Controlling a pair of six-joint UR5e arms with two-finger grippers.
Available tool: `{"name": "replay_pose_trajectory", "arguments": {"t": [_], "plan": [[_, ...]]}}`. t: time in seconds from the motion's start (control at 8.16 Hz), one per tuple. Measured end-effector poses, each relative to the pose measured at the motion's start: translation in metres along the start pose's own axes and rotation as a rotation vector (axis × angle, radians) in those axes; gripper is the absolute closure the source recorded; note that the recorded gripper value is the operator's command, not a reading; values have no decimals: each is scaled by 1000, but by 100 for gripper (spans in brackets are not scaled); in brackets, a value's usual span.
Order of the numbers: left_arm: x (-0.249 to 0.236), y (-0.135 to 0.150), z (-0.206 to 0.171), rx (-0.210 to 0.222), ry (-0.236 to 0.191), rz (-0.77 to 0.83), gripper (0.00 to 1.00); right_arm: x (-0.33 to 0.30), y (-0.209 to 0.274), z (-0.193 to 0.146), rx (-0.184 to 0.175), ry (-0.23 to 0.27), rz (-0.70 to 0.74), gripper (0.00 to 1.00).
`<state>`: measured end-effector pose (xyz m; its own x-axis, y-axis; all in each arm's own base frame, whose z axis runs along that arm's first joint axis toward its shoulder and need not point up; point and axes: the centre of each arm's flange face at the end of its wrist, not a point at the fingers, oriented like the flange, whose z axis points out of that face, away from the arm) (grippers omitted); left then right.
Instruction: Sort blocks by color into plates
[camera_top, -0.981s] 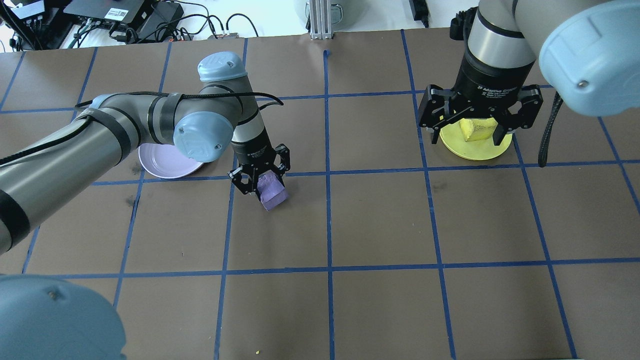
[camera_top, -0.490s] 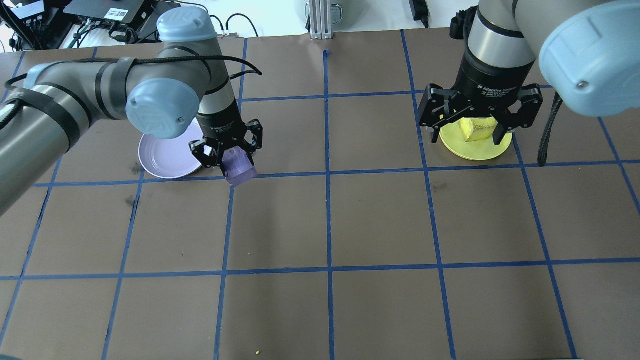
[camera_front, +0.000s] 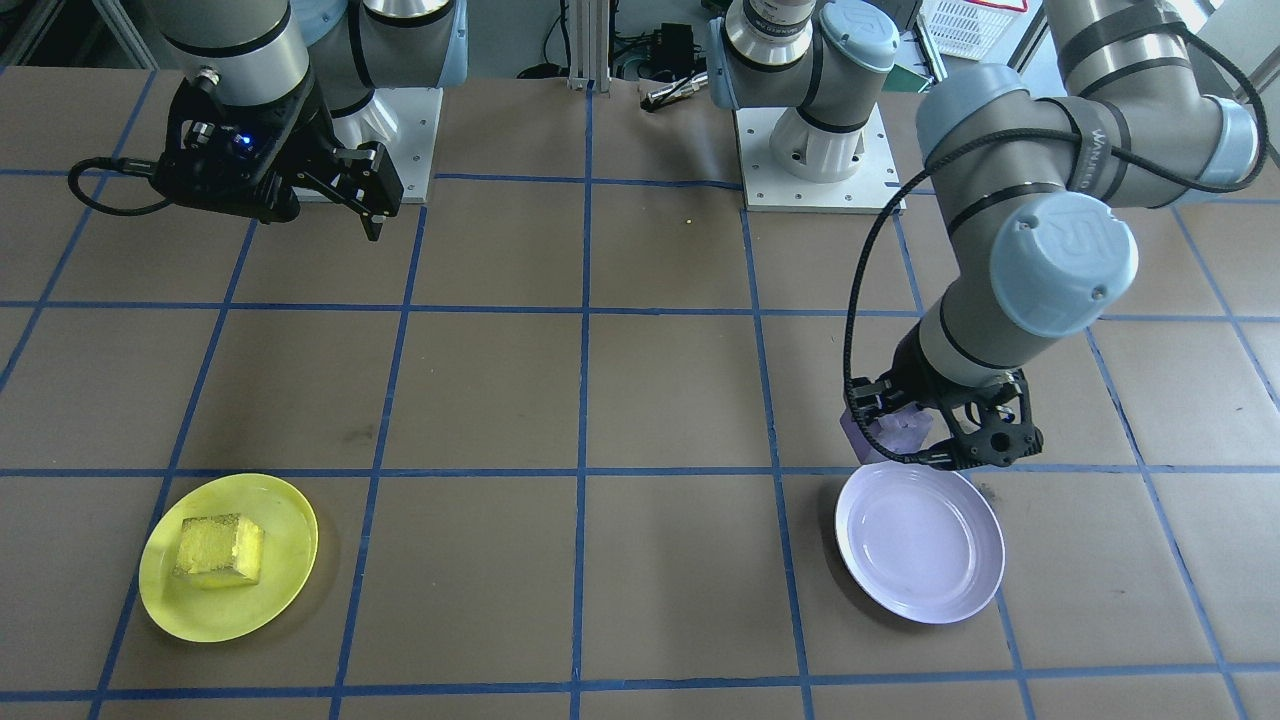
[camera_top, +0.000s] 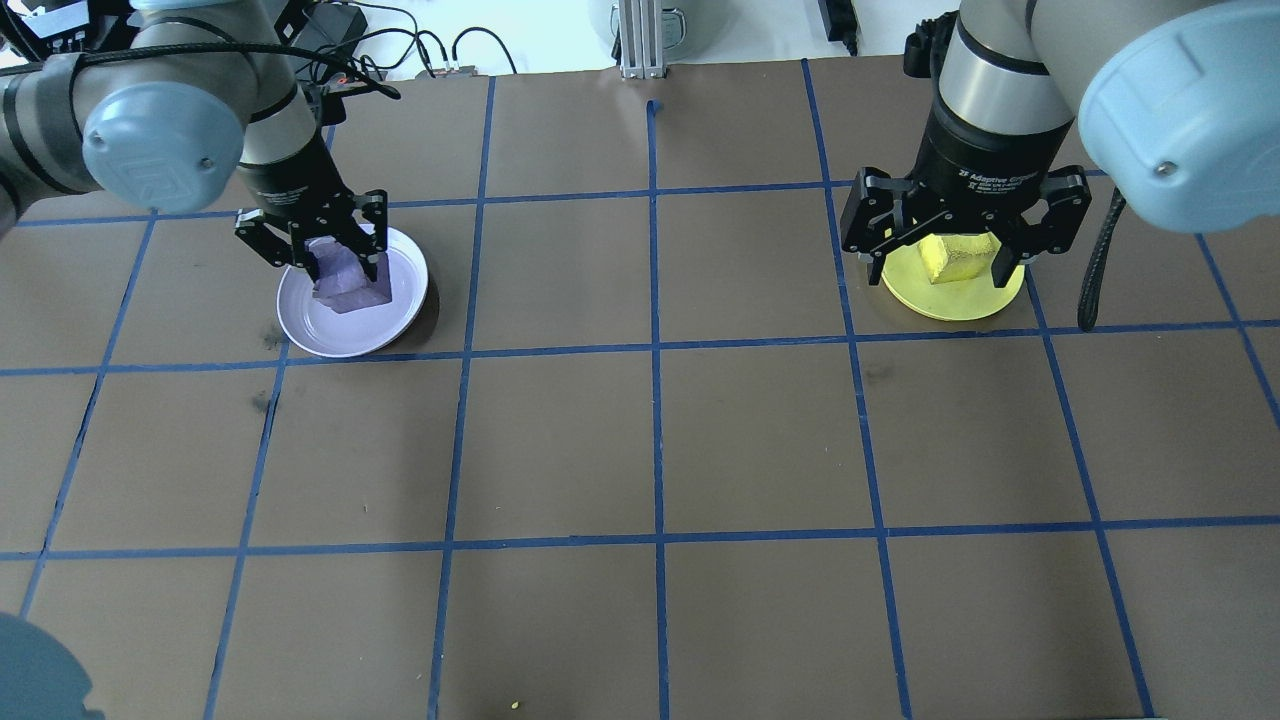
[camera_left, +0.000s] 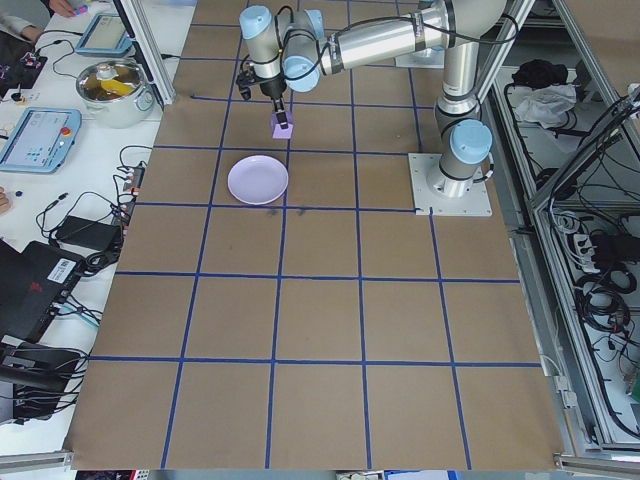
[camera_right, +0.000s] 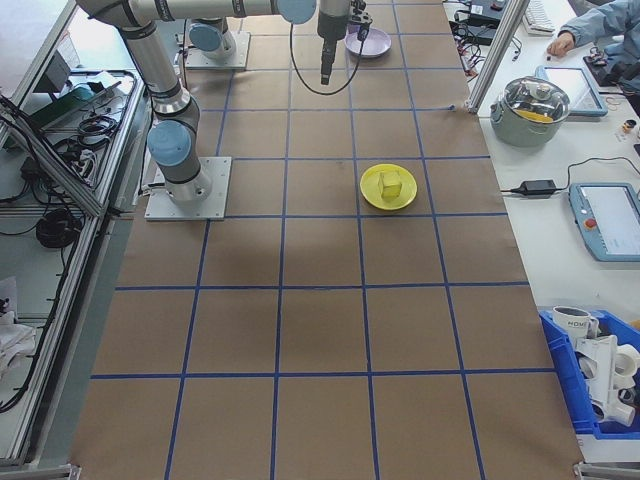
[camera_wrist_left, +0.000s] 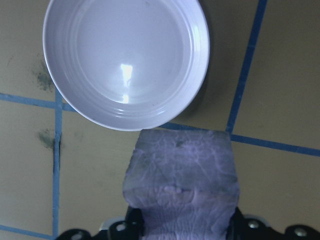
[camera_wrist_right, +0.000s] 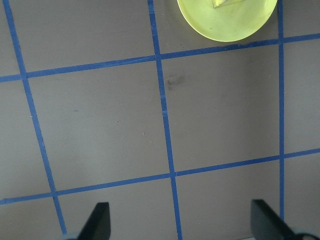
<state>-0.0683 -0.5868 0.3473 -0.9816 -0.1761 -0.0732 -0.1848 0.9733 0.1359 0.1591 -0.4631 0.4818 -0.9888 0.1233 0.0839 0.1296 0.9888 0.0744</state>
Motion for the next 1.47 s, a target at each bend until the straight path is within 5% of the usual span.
{"name": "replay_pose_trajectory", "arguments": {"t": [0.49, 0.61, 0.74, 1.47], "plan": [[-56, -49, 46, -14, 13, 128, 98, 0, 0, 0, 3, 2, 1, 0], [-56, -60, 59, -17, 14, 148, 83, 0, 0, 0, 3, 2, 1, 0], [-56, -69, 66, -16, 14, 163, 1, 0, 0, 0, 3, 2, 1, 0], [-53, -75, 48, 36, 9, 171, 0, -1, -4, -2, 24, -4, 2, 0]]}}
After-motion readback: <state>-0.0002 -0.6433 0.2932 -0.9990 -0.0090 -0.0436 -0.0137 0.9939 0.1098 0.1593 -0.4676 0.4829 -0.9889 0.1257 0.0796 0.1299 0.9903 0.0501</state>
